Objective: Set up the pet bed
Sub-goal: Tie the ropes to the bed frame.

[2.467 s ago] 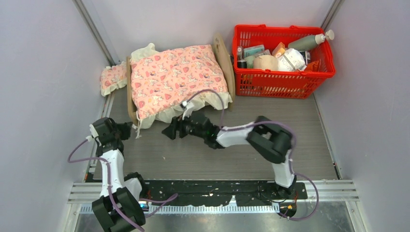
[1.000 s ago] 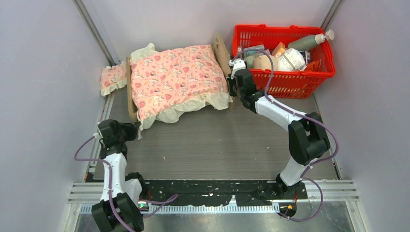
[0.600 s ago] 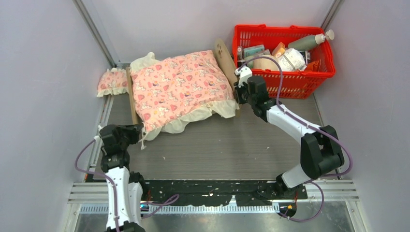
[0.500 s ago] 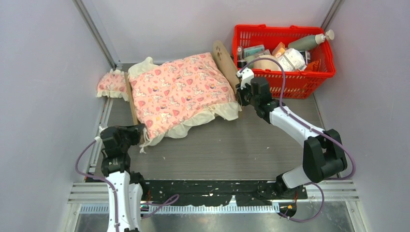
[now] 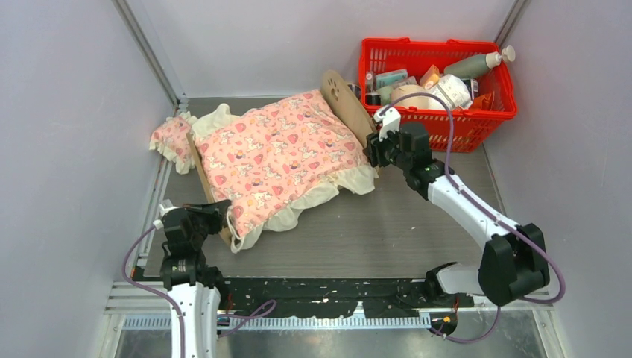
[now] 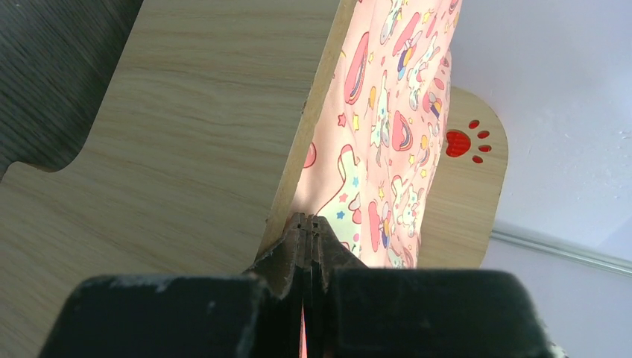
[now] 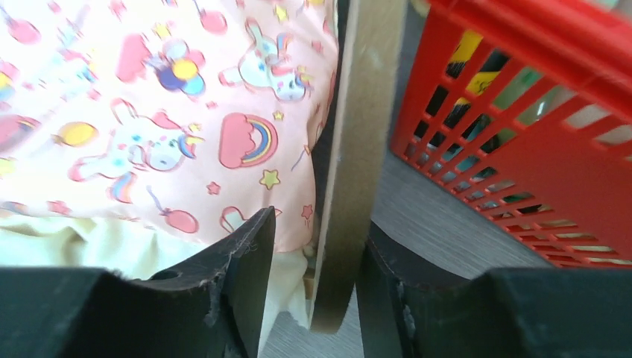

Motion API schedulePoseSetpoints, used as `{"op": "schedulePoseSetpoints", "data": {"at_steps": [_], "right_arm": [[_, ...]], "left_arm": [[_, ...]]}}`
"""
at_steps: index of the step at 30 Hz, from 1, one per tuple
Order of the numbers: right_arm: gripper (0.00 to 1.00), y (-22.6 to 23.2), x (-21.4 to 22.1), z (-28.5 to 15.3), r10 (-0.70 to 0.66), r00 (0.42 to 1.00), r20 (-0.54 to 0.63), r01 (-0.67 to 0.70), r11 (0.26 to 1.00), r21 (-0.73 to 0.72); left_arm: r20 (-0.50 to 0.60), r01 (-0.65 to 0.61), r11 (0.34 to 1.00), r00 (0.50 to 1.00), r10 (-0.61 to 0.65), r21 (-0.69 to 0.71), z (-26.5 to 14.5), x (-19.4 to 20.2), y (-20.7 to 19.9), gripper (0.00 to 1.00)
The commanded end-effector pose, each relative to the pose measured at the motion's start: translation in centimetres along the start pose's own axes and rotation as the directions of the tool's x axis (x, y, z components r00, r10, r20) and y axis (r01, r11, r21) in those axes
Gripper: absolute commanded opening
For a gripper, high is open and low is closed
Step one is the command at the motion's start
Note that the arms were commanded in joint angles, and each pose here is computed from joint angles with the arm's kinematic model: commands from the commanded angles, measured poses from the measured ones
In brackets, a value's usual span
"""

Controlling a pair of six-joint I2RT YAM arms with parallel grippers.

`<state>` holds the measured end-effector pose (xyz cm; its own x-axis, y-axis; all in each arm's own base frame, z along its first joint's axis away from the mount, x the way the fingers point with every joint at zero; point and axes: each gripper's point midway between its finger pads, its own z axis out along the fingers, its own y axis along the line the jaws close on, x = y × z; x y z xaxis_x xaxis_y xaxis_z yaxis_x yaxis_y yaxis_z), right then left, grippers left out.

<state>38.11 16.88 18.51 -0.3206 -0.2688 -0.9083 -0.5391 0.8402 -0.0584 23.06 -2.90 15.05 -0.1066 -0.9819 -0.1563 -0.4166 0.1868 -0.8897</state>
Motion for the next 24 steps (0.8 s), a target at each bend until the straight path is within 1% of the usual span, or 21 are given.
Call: {"op": "schedulePoseSetpoints", "data": {"at_steps": [1, 2, 4, 5, 6, 7, 8, 9, 10, 11, 12, 13, 14, 15, 16, 17, 18, 19, 22, 23, 24], "right_arm": [[0.49, 1.1, -7.5, -3.6, 0.124, 0.96, 0.251, -0.119, 0.992, -0.037], [0.52, 1.0, -7.8, -4.4, 0.184, 0.948, 0.26, -0.183, 0.983, -0.027], [0.53, 1.0, -8.0, -5.6, 0.256, 0.926, 0.279, -0.26, 0.965, -0.022], [0.53, 1.2, -7.3, -5.8, 0.281, 0.92, 0.272, -0.287, 0.958, -0.021], [0.53, 1.6, -7.8, -6.6, 0.32, 0.9, 0.297, -0.323, 0.946, -0.04], [0.52, 2.0, -6.9, -6.7, 0.342, 0.895, 0.285, -0.343, 0.938, -0.048], [0.51, 2.8, -7.3, -7.5, 0.379, 0.874, 0.304, -0.374, 0.924, -0.077], [0.49, 3.2, -6.3, -7.4, 0.398, 0.869, 0.293, -0.394, 0.916, -0.076], [0.49, 4.7, -5.9, -7.9, 0.42, 0.859, 0.292, -0.406, 0.907, -0.11], [0.49, 5.1, -5.8, -8.1, 0.421, 0.854, 0.306, -0.41, 0.906, -0.103], [0.49, 7.5, -5.1, -8.4, 0.421, 0.861, 0.286, -0.393, 0.907, -0.153], [0.49, 9.3, -5.2, -8.7, 0.428, 0.855, 0.292, -0.391, 0.903, -0.178], [0.49, 10.3, -4.2, -8.4, 0.432, 0.86, 0.271, -0.392, 0.9, -0.191], [0.48, 12.7, -4.2, -8.6, 0.441, 0.856, 0.269, -0.383, 0.891, -0.243], [0.48, 13.8, -2.9, -8.3, 0.441, 0.863, 0.246, -0.382, 0.889, -0.252], [0.48, 16.3, -3.0, -8.5, 0.451, 0.857, 0.251, -0.372, 0.877, -0.304], [0.48, 17.6, -1.7, -8.3, 0.445, 0.865, 0.231, -0.366, 0.875, -0.317], [0.48, 20.2, -1.5, -8.3, 0.444, 0.865, 0.233, -0.349, 0.867, -0.357], [0.48, 24.9, 0.3, -7.7, 0.427, 0.872, 0.238, -0.308, 0.859, -0.41], [0.48, 27.6, 0.9, -7.3, 0.406, 0.878, 0.254, -0.265, 0.854, -0.448], [0.48, 28.9, 1.0, -7.0, 0.392, 0.881, 0.263, -0.243, 0.854, -0.46]], "left_arm": [[-0.03, -0.004, 0.99, 1.0, 0.0, -0.14, -0.4, 0.9, 3.7, 0.0], [-0.038, -0.004, 0.99, 0.999, -0.001, -0.138, -0.4, 1.1, 3.7, 0.0], [-0.049, -0.002, 0.992, 0.999, -0.004, -0.13, -0.5, 1.3, 3.7, 0.0], [-0.051, -0.004, 0.992, 0.999, -0.002, -0.129, -0.6, 1.4, 3.7, 0.0], [-0.05, -0.012, 0.991, 0.999, 0.005, -0.13, -0.7, 1.4, 3.7, 0.0], [-0.048, -0.017, 0.991, 0.999, 0.011, -0.135, -0.8, 1.4, 3.9, 0.0], [-0.044, -0.019, 0.99, 0.999, 0.013, -0.136, -0.9, 1.3, 4.0, 0.0], [-0.042, -0.02, 0.99, 0.999, 0.015, -0.137, -0.9, 1.3, 4.1, 0.0], [-0.041, -0.023, 0.99, 0.999, 0.017, -0.139, -0.9, 1.3, 4.2, 0.0], [-0.044, -0.021, 0.989, 0.999, 0.014, -0.144, -0.9, 1.4, 4.4, 0.0], [-0.051, -0.021, 0.989, 0.999, 0.014, -0.147, -1.0, 1.6, 4.5, 0.0], [-0.059, -0.023, 0.988, 0.998, 0.014, -0.151, -1.0, 1.7, 4.6, 0.0], [-0.063, -0.023, 0.988, 0.998, 0.014, -0.154, -1.1, 1.8, 4.7, 0.0], [-0.064, -0.025, 0.987, 0.998, 0.015, -0.156, -1.1, 1.9, 4.7, 0.0], [-0.065, -0.027, 0.987, 0.998, 0.017, -0.158, -1.2, 1.9, 4.8, 0.0], [-0.066, -0.032, 0.986, 0.998, 0.021, -0.163, -1.3, 1.9, 4.8, 0.0], [-0.063, -0.036, 0.986, 0.998, 0.026, -0.162, -1.4, 1.9, 4.7, 0.0], [-0.059, -0.035, 0.986, 0.998, 0.026, -0.163, -1.5, 1.8, 4.7, 0.0], [-0.057, -0.036, 0.985, 0.998, 0.026, -0.166, -1.5, 1.9, 5.0, 0.0], [-0.059, -0.035, 0.985, 0.998, 0.025, -0.171, -1.6, 1.9, 5.1, 0.0], [-0.063, -0.034, 0.984, 0.998, 0.024, -0.177, -1.6, 2.0, 5.3, 0.0]]}}
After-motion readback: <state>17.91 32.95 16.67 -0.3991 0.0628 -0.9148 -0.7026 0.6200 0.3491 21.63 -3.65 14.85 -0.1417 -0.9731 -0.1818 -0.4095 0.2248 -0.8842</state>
